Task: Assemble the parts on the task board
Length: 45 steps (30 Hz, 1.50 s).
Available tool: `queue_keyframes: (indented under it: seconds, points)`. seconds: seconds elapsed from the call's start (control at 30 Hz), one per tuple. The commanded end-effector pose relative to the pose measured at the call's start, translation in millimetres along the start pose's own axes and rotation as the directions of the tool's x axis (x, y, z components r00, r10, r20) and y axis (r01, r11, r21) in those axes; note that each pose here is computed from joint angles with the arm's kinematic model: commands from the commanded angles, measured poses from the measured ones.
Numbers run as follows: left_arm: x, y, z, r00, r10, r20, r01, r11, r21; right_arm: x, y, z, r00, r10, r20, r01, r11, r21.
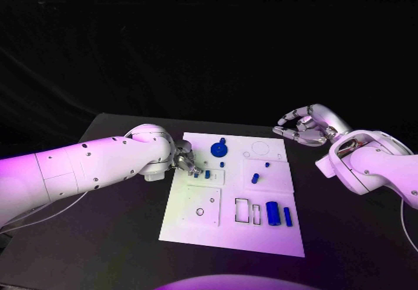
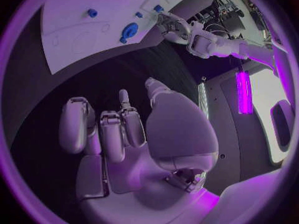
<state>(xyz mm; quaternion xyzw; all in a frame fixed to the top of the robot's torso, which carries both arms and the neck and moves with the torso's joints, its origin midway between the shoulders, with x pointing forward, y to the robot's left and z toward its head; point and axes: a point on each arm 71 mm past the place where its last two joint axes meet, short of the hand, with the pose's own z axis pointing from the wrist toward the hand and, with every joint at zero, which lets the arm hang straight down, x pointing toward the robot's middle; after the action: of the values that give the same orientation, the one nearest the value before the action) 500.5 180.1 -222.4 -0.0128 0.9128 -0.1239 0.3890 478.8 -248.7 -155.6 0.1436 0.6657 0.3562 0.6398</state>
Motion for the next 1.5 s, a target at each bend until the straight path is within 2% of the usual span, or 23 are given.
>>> queue_keyframes:
  seconds: [0.03, 0.2, 0.4, 0.53, 0.7, 0.77, 0.83, 0.97, 1.03, 1.13, 1.23, 1.33, 1.5]
  points:
    - [1.2, -0.9, 0.2, 1.0, -0.014, -0.016, 0.014, 1.0, 0.005, 0.8, 0.9, 0.0, 1.0, -0.008, -0.007, 0.008, 1.0, -0.013]
    - [-0.7, -0.2, -1.0, 0.999, -0.052, 0.003, 0.052, 0.999, 0.014, 0.9, 1.2, 0.1, 1.0, -0.008, -0.005, 0.007, 1.0, -0.015]
    - [-7.8, 1.0, -5.7, 0.985, -0.161, 0.057, 0.159, 0.986, 0.045, 0.7, 0.8, 0.2, 1.0, -0.004, -0.002, 0.004, 1.0, -0.015]
    - [-17.7, -0.2, -11.0, 0.957, -0.267, 0.114, 0.255, 0.961, 0.108, 0.3, 0.3, 0.3, 1.0, -0.003, 0.0, 0.003, 1.0, -0.013]
    - [-29.3, -9.4, -15.7, 0.917, -0.351, 0.188, 0.3, 0.92, 0.253, 0.1, 0.0, 0.4, 1.0, -0.002, 0.003, 0.002, 1.0, -0.013]
    - [-31.8, -18.3, -16.5, 0.909, -0.354, 0.222, 0.268, 0.902, 0.34, 0.2, 0.1, 0.6, 1.0, 0.0, 0.003, 0.0, 1.0, -0.014]
    - [-31.5, -26.0, -16.1, 0.908, -0.334, 0.251, 0.217, 0.89, 0.401, 0.4, 0.4, 0.8, 1.0, 0.002, 0.002, -0.002, 1.0, -0.016]
    - [-29.0, -40.5, -14.6, 0.906, -0.264, 0.332, 0.074, 0.868, 0.491, 1.3, 1.1, 1.1, 1.0, 0.005, 0.0, -0.005, 1.0, -0.02]
    - [-26.1, -46.7, -13.5, 0.903, -0.22, 0.37, -0.002, 0.857, 0.515, 1.7, 1.3, 1.0, 1.0, 0.006, -0.002, -0.006, 1.0, -0.021]
    - [-20.8, -55.4, -10.6, 0.899, -0.137, 0.416, -0.116, 0.84, 0.529, 2.3, 1.5, 1.0, 1.0, 0.007, -0.004, -0.007, 1.0, -0.023]
    - [-15.5, -60.5, -6.6, 0.899, -0.054, 0.434, -0.2, 0.832, 0.518, 3.0, 1.7, 0.9, 1.0, 0.008, -0.005, -0.008, 1.0, -0.024]
    - [-9.2, -64.0, -0.7, 0.898, 0.045, 0.437, -0.281, 0.824, 0.492, 3.6, 2.2, 0.7, 1.0, 0.009, -0.007, -0.009, 1.0, -0.025]
    - [-2.1, -67.1, 6.9, 0.89, 0.14, 0.435, -0.353, 0.815, 0.459, 3.9, 2.5, 0.5, 1.0, 0.01, -0.007, -0.01, 1.0, -0.026]
